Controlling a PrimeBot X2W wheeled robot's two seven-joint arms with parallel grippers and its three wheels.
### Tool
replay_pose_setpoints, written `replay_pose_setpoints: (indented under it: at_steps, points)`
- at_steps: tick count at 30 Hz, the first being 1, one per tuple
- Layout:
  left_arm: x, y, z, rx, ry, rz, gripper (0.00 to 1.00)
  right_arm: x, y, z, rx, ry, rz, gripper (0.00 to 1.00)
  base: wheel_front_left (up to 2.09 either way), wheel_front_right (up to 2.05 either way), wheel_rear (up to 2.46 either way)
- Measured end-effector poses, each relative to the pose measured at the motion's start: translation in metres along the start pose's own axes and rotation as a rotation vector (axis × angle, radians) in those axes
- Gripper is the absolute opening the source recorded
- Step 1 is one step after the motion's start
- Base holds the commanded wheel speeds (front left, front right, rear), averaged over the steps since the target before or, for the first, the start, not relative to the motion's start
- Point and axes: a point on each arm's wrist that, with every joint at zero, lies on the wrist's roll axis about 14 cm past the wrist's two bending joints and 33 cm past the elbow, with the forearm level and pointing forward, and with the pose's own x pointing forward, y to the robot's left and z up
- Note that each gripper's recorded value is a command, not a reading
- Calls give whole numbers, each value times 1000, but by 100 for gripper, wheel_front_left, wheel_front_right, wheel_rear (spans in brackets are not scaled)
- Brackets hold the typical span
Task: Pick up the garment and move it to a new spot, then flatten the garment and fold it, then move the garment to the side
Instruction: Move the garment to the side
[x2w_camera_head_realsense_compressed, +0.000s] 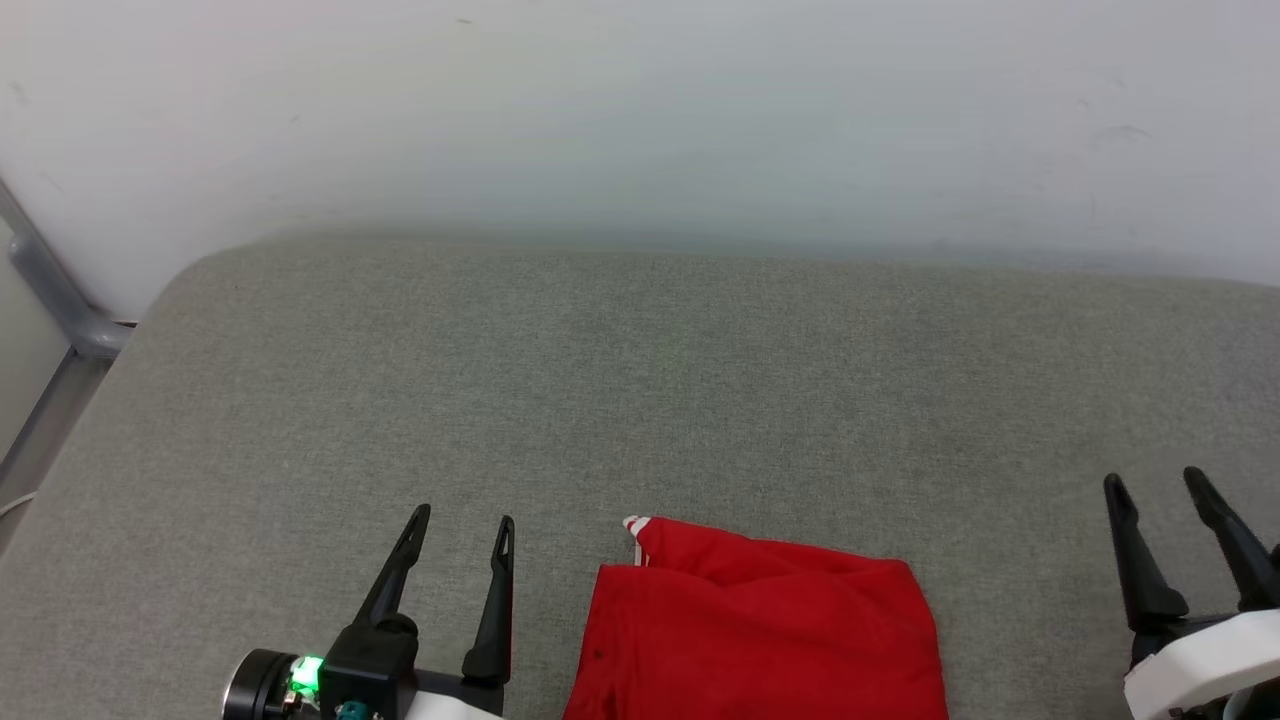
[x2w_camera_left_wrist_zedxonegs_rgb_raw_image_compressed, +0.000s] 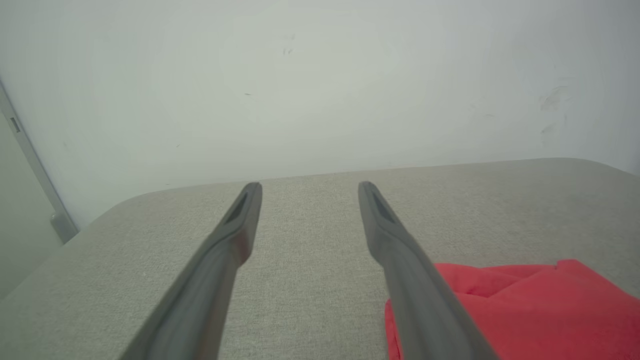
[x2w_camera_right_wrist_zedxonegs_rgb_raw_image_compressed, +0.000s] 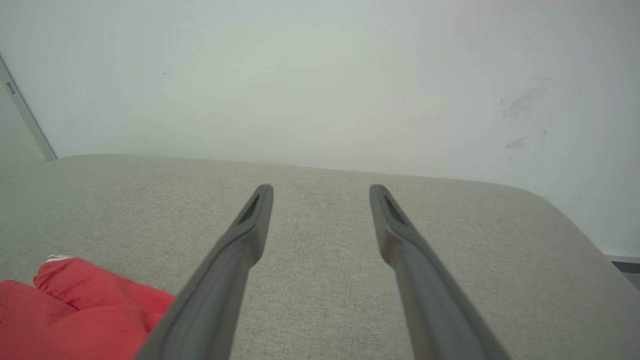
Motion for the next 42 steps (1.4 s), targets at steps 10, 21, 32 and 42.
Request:
replay_pose_setpoints:
  at_steps: [10, 21, 32, 42]
  points:
    - [0, -2, -10, 8, 29, 0, 100, -4, 46, -46, 30, 409, 213, 100, 0, 0, 0]
    - [3, 2, -21, 8, 63, 40, 100, -39, 80, -103, -5, 941, 385, 100, 0, 0, 0]
    - [-2, 17, -31, 24, 102, 104, 100, -43, 111, -152, 18, 1144, 430, 100, 0, 0, 0]
    - [-4, 21, -34, 26, 115, 126, 100, -45, 120, -177, -54, 1195, 456, 8, 0, 0, 0]
